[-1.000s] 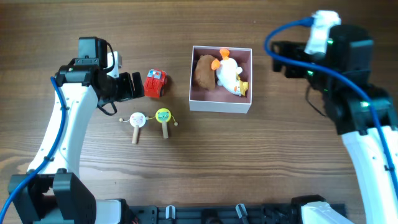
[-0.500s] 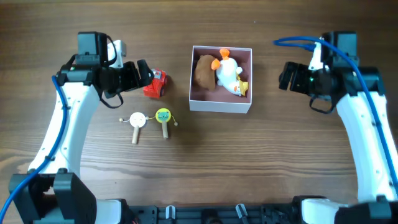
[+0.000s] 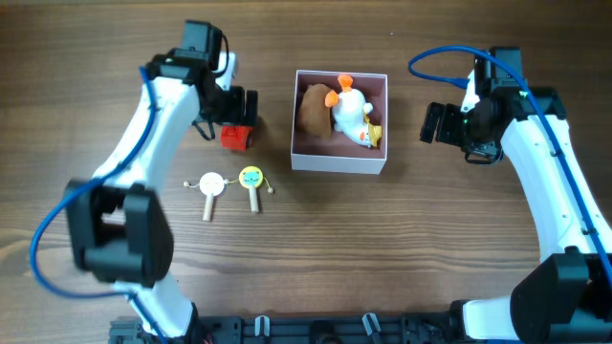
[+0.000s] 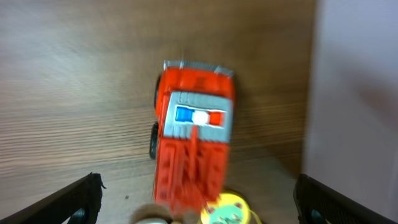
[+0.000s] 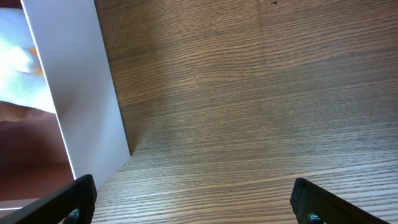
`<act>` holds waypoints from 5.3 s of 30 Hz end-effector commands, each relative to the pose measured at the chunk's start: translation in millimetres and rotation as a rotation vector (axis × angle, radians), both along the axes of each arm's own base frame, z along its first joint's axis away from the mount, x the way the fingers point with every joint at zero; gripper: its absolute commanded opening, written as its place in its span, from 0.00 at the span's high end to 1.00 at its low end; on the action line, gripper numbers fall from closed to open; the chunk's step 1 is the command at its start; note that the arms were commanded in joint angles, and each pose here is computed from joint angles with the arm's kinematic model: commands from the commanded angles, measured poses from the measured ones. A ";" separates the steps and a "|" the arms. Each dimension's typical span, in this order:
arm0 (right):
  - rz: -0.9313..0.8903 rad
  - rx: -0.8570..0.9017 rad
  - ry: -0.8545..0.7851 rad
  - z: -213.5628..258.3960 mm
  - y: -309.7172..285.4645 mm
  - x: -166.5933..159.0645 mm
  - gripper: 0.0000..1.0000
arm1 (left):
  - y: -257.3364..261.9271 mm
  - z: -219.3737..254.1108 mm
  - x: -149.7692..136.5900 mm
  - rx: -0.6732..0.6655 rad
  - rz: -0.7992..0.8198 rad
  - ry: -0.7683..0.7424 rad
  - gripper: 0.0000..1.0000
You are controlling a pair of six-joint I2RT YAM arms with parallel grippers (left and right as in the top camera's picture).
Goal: Pack container
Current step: 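Lower the left gripper onto the red fire truck and grasp it, then lift the fire truck right and drop it into the box, then return the left gripper and grasp the pig drum's wooden handle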
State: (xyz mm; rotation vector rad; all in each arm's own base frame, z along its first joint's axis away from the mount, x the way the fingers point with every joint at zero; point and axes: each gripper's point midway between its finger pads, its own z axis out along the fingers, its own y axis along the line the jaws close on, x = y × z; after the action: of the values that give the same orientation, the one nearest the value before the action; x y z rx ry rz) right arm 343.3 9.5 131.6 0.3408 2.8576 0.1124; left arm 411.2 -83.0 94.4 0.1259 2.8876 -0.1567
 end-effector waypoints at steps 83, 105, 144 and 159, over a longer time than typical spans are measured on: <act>-0.409 0.146 0.033 -3.1 -81.2 -14.9 0.00 | -246.0 -12.1 -33.6 0.169 -1.388 -0.226 0.63; -0.406 0.146 0.045 -3.8 -80.4 -17.7 0.00 | -181.2 83.9 -39.8 0.227 -0.952 -0.226 0.00; -0.409 0.147 0.046 -3.9 -80.2 -17.9 0.00 | 55.3 -46.1 -142.2 0.069 0.209 0.596 0.00; -0.409 0.147 0.044 -3.8 -80.4 -17.5 0.00 | 56.0 -88.9 -155.0 0.066 0.215 0.574 0.33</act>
State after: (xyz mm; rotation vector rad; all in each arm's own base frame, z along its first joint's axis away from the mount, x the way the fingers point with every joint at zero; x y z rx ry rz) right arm 326.1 -73.2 130.4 0.9353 2.7575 0.2154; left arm 253.3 -27.1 2.0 -0.2854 3.4757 -0.0690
